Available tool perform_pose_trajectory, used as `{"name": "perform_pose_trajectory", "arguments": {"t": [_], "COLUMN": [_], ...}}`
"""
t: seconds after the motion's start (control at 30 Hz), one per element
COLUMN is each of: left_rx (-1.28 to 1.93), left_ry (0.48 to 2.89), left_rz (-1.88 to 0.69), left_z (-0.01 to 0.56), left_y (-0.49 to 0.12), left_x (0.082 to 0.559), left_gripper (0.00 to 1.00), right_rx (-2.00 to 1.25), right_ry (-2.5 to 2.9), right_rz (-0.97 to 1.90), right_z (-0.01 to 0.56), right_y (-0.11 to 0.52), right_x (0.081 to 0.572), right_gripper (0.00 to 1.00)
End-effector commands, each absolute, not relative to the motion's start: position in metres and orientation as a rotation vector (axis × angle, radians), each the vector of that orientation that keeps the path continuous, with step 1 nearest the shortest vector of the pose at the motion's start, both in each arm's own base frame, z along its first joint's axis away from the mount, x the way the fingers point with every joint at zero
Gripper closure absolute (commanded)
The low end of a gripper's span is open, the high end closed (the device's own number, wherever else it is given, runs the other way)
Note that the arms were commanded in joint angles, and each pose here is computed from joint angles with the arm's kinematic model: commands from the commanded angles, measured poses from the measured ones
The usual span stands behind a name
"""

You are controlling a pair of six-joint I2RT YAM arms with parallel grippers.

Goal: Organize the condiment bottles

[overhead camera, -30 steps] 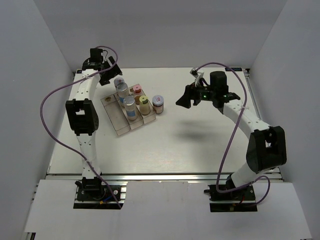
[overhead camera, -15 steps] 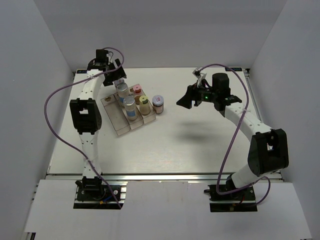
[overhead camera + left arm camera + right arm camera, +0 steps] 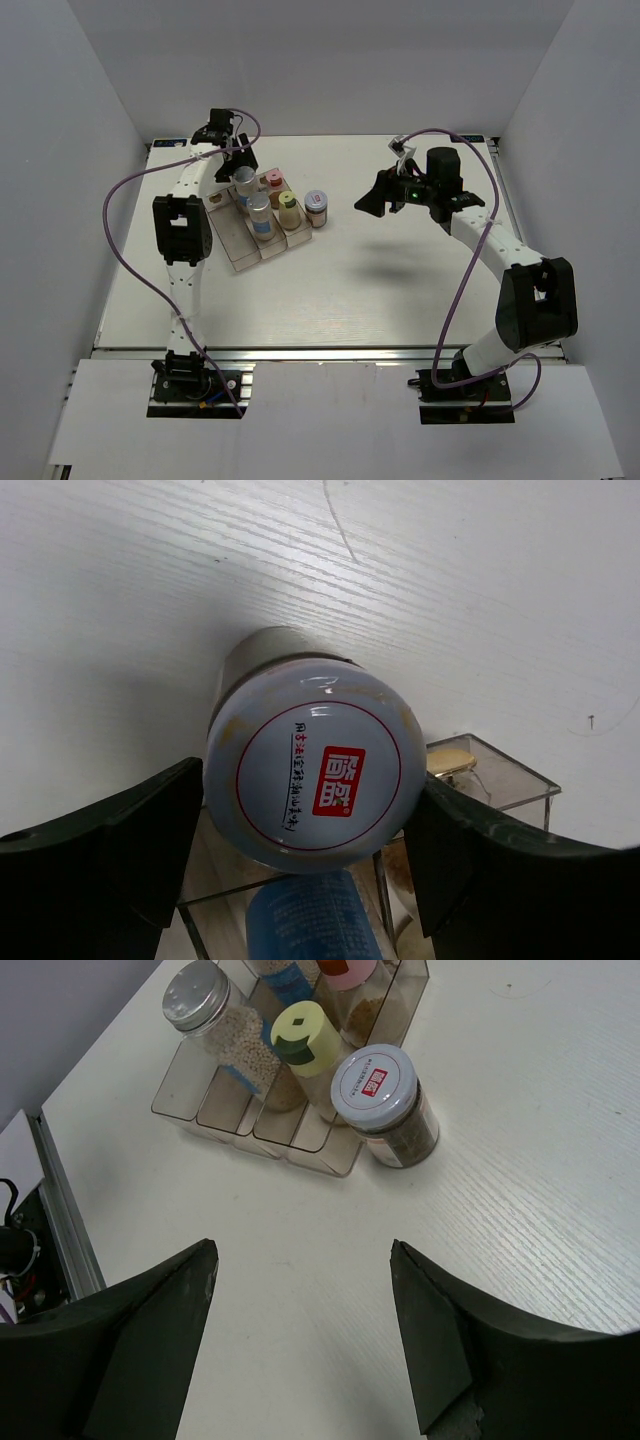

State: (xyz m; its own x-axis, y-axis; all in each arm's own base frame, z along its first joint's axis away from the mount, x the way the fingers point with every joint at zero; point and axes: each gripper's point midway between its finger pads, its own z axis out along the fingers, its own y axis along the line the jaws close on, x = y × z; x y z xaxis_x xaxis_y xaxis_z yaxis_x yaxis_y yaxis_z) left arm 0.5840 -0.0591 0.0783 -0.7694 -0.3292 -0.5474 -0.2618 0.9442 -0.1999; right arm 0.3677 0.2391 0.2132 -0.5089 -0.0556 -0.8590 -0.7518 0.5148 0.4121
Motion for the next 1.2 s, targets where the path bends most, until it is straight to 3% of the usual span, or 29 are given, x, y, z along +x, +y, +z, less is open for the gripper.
{"name": "perform_pose_trajectory", "arguments": {"t": [0.0, 0.2, 0.5, 0.63, 0.9, 1.17], "left_rx": [-0.432, -0.449, -0.463, -0.482, -0.515, -0.57], "left_ry": [2.424, 2.367, 2.315, 2.256, 2.107, 2.118], "left_rz": [-0.073, -0.056, -0.039, -0.005, 0.023, 0.066], "left_z": [0.108, 0.125, 0.144, 0.173, 0.248, 0.273], "left_y": [-0.049, -0.044, -0.039, -0.028, -0.013, -0.003], "left_x": [0.59, 0.596, 0.599, 0.595, 0.579, 0.537], "left_gripper": [0.14, 0.22, 0.56, 0.82, 0.93, 0.96], "right_rx": [-0.679, -0.681, -0.684, -0.69, -0.695, -0.697], "right_ry": [1.84, 1.845, 1.847, 1.846, 1.857, 1.86], "right_rz": [1.048, 1.05, 1.054, 1.059, 1.085, 1.094], "right_z": [0.233, 0.231, 0.23, 0.23, 0.225, 0.223], "right_y": [0.24, 0.239, 0.239, 0.24, 0.241, 0.242], "right_x": [0.367, 0.366, 0.364, 0.363, 0.36, 0.358], "right_gripper": [0.25, 0.26, 0.26, 0.28, 0.32, 0.34]}}
